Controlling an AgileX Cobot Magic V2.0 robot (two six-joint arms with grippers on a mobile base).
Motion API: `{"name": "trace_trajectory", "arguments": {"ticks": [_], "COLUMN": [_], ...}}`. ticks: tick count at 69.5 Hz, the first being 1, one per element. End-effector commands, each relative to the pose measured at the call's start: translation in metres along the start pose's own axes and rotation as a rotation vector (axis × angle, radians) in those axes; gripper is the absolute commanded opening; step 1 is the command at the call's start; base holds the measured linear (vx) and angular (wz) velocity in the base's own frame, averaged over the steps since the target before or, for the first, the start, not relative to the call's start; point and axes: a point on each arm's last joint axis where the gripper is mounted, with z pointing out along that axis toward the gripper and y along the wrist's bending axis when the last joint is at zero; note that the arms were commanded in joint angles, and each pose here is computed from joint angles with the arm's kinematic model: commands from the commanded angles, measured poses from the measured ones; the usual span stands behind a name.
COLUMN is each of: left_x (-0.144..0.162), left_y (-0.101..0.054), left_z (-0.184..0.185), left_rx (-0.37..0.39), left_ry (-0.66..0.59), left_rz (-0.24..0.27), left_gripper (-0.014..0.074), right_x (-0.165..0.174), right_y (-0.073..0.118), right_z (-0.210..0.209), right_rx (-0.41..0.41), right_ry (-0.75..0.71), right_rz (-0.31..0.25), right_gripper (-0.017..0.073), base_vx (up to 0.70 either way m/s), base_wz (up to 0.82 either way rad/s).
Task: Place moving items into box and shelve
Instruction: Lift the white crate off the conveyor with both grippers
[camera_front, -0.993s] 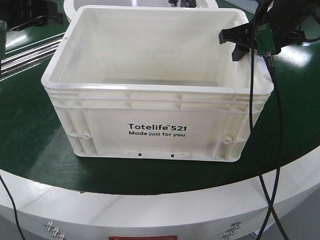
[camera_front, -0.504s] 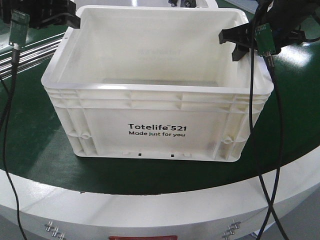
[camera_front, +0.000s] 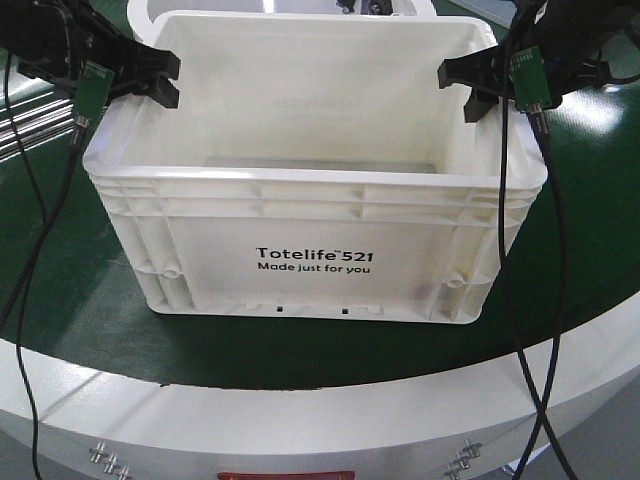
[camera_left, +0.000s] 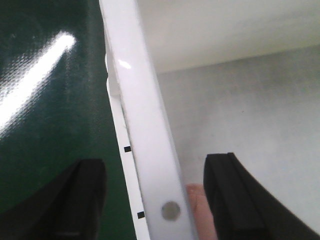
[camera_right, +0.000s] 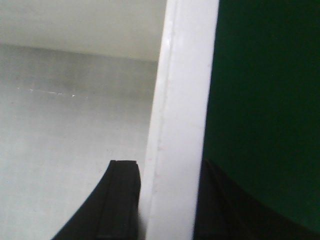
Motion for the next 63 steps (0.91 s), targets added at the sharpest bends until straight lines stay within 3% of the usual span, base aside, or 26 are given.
{"name": "trace_trajectory", "arguments": {"ticks": [1, 8, 15, 36, 63], "left_x": [-0.013, -0.014, -0.014, -0.015, -0.017], "left_y": [-0.011, -0.015, -0.02, -0.038, -0.047], "left_z": [-0.029, -0.03, -0.029, -0.028, -0.054], "left_rx": [0.051, 0.087, 0.105, 0.129, 0.178], "left_ry": [-0.126, -0.137, -0.137, -0.163, -0.233], "left_rz": [-0.023, -0.047, -0.033, 0.012, -0.003], "left_gripper": [0.0403, 0.0203, -0.0013, -0.0005, -0.0004], "right_x": [-0.007, -0.007, -0.007, -0.007, -0.006], "right_y": [0.01, 0.01, 0.01, 0.01, 0.015], "right_z": [-0.024, -0.024, -0.024, -0.024, -0.066], "right_rx": [-0.075, -0.075, -0.075, -0.076, -0.13], "right_ry": [-0.093, -0.093, -0.093, -0.095, -0.218], "right_rz": [0.0, 0.0, 0.0, -0.003, -0.012], "right_gripper": [-0.0007, -0.0007, -0.0007, -0.0007, -0.0007], "base_vx": [0.0, 0.0, 0.0, 0.0, 0.0], "base_wz": [0.0, 0.0, 0.0, 0.0, 0.0]}}
